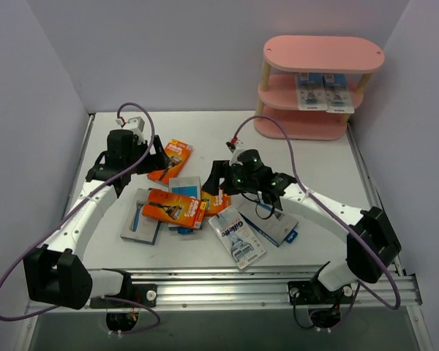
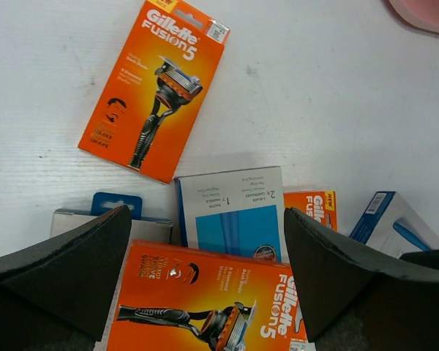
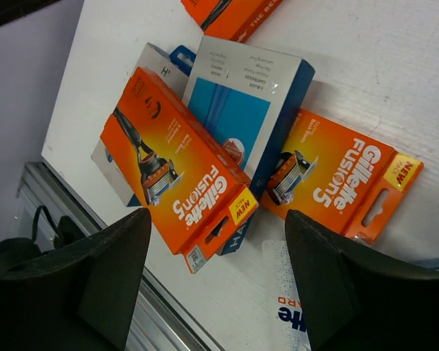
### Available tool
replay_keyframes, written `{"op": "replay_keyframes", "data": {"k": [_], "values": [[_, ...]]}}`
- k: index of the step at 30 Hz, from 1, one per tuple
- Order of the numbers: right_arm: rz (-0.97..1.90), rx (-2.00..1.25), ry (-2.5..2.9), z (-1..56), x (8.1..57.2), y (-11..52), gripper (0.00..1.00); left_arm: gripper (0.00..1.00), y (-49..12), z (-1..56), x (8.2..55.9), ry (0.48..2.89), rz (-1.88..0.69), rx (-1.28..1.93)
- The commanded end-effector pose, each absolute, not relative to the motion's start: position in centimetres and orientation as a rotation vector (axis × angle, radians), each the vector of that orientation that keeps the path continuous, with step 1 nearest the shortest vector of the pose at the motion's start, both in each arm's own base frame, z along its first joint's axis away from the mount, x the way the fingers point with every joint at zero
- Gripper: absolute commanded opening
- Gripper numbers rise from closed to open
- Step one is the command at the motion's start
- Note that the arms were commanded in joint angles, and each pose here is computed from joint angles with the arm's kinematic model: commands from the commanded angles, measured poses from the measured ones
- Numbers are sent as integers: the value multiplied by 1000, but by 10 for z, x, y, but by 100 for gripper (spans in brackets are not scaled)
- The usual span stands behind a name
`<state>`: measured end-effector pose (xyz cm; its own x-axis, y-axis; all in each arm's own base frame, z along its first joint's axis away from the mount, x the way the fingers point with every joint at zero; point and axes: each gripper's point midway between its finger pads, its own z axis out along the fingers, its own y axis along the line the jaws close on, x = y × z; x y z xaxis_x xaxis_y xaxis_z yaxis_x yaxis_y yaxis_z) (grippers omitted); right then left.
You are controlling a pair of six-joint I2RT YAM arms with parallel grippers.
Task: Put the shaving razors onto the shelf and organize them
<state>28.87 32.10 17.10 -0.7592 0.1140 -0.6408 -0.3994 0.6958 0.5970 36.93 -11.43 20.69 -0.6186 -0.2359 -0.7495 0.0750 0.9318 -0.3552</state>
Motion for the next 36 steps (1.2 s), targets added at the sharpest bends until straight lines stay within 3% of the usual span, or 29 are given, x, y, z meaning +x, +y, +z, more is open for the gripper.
{"op": "replay_keyframes", "data": {"k": [1, 15, 23, 29, 33, 36], "values": [[830, -385, 2217, 180, 284, 336, 69, 94, -97, 234, 375, 2125, -343, -140], [415, -580, 2297, 117, 284, 345, 70, 94, -74, 236, 363, 2108, -232, -171], [362, -508, 2320, 112, 271, 303, 70, 94, -77, 233, 366, 2141, -245, -151], [461, -572, 2381, 106, 233, 276, 72, 94, -76, 232, 366, 2144, -241, -149], [466, -606, 2454, 83, 209, 270, 77, 94, -77, 233, 366, 2146, -252, -149], [446, -585, 2484, 69, 195, 268, 90, 94, -73, 233, 366, 2147, -230, -157]]}}
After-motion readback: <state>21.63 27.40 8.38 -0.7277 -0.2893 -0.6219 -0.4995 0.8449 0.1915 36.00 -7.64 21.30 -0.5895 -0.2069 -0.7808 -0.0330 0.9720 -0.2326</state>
